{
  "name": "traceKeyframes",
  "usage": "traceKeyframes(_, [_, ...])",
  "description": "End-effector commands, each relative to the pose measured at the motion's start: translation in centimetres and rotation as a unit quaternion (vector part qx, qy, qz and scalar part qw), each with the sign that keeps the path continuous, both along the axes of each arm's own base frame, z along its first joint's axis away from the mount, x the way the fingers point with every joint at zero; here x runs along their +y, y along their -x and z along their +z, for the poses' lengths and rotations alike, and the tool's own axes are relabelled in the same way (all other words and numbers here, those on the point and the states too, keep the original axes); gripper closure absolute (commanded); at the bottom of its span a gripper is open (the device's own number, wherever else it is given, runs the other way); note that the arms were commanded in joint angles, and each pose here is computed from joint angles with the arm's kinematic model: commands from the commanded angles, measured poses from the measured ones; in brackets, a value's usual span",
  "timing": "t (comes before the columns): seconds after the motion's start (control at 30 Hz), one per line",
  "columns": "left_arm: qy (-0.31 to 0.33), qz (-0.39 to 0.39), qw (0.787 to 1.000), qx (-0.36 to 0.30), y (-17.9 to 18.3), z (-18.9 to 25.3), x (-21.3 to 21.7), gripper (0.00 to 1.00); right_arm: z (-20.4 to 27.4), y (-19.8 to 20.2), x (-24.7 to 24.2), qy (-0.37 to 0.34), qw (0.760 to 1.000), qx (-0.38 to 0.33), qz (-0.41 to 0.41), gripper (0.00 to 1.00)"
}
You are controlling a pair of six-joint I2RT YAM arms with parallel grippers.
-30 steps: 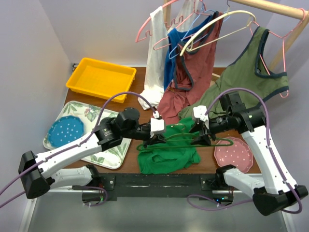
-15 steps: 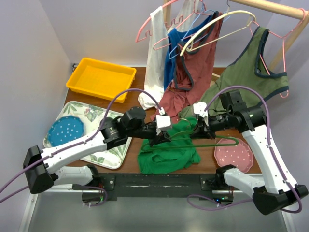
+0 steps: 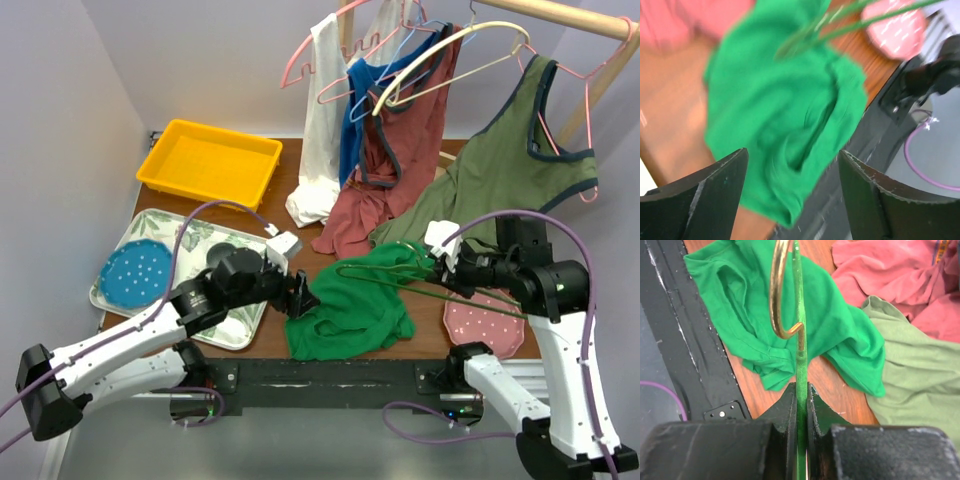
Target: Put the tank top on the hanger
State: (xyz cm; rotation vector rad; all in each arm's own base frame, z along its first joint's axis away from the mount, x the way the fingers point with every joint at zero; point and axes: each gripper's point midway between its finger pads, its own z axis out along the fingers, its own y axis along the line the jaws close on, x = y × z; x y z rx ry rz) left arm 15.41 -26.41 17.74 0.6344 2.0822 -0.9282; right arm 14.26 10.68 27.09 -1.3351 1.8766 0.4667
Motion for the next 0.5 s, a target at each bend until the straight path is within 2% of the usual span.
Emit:
traceKeyframes(0.0, [-0.038,0.046,0.991,0.116,2.3,-5.0,0.8,0.24,-0.4,-0.2,-0.2,-0.010,0.999,0.021,-0.023,1.00])
traceKeyframes(0.27, [-0.140,0.098,0.977,0.123,1.4,-7.7,0.1,0.34,-0.9,0.5,0.0,-0.020,0.999,0.042,-0.015,1.00])
traceKeyframes(0.3, [-0.170,0.101,0.972,0.128,1.4,-8.9,0.3,0.36,-1.1,0.6,0.0,-0.020,0.999,0.044,-0.013,1.00])
traceKeyframes(0.47, [-0.196,0.085,0.969,0.125,1.5,-9.8,-1.7,0.36,-1.4,1.0,0.1,-0.019,0.998,0.053,-0.004,1.00])
